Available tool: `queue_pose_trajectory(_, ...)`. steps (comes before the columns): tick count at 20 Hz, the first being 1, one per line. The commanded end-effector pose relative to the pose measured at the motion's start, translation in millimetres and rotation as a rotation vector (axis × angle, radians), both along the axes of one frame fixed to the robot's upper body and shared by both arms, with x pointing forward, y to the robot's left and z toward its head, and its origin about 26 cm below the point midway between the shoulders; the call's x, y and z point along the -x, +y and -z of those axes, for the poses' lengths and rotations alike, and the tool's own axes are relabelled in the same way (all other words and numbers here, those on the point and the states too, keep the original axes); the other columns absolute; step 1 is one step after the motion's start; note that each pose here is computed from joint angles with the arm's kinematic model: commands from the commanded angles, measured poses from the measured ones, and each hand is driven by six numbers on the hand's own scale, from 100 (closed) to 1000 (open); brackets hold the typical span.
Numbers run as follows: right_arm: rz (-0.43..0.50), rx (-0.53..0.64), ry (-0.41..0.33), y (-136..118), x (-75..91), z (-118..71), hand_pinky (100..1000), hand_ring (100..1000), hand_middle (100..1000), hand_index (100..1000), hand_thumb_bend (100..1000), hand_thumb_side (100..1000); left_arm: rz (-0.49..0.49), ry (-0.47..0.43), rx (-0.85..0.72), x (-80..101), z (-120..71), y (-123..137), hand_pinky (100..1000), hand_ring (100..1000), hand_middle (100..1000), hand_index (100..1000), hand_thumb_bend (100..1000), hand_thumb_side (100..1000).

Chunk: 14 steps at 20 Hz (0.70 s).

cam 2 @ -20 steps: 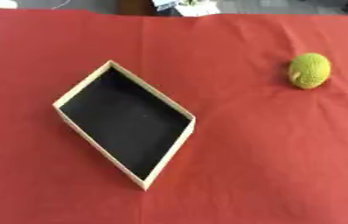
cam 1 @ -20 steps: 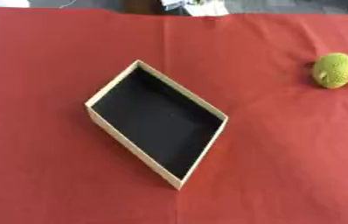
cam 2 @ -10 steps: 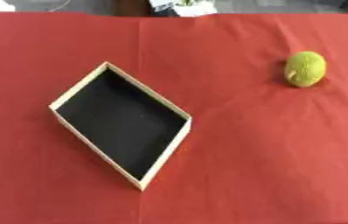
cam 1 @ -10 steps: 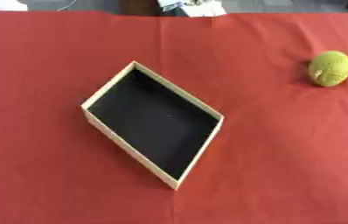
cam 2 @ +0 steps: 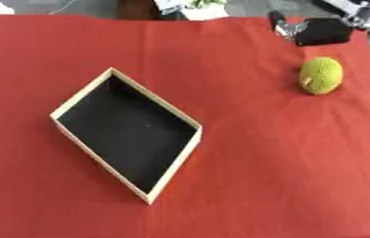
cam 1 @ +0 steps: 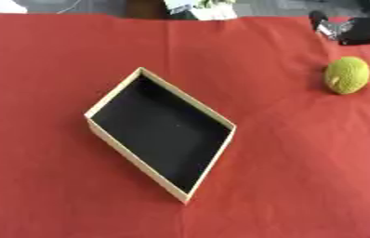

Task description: Pick up objects on the table and place them in the box.

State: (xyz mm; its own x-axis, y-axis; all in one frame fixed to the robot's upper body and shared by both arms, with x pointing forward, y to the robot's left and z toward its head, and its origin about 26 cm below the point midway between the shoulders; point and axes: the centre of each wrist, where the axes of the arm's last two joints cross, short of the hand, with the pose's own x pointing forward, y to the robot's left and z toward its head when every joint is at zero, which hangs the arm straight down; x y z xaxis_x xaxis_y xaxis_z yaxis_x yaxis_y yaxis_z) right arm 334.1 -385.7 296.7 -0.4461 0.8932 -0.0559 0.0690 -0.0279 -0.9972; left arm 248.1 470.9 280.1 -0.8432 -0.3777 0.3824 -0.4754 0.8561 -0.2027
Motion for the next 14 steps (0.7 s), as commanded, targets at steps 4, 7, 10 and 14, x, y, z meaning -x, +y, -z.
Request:
queue_pose_trajectory(4, 0.010, 0.181, 0.099, -1, 9.8, -20.3, 961, 963, 936, 975, 100, 519, -0.019, -0.027, -0.056, 3.0, -16.0, 1, 586, 615, 662, 703, 173, 696)
queue_pose_trajectory(7, 0.017, 0.224, 0.119, -3, 11.9, -24.6, 978, 969, 924, 968, 100, 293, -0.022, -0.023, -0.057, 3.3, -14.5, 0, 585, 615, 662, 702, 172, 696)
queue_pose_trajectory(10, 0.034, 0.233, 0.139, -9, 12.2, -27.0, 978, 969, 920, 971, 183, 100, -0.024, -0.012, -0.058, 3.2, -12.1, 0, 584, 614, 662, 701, 172, 696)
queue_pose_trajectory(14, 0.098, 0.237, 0.163, -22, 11.4, -27.8, 985, 965, 917, 967, 318, 100, -0.024, -0.002, -0.056, 3.0, -10.6, 1, 583, 613, 661, 700, 171, 695)
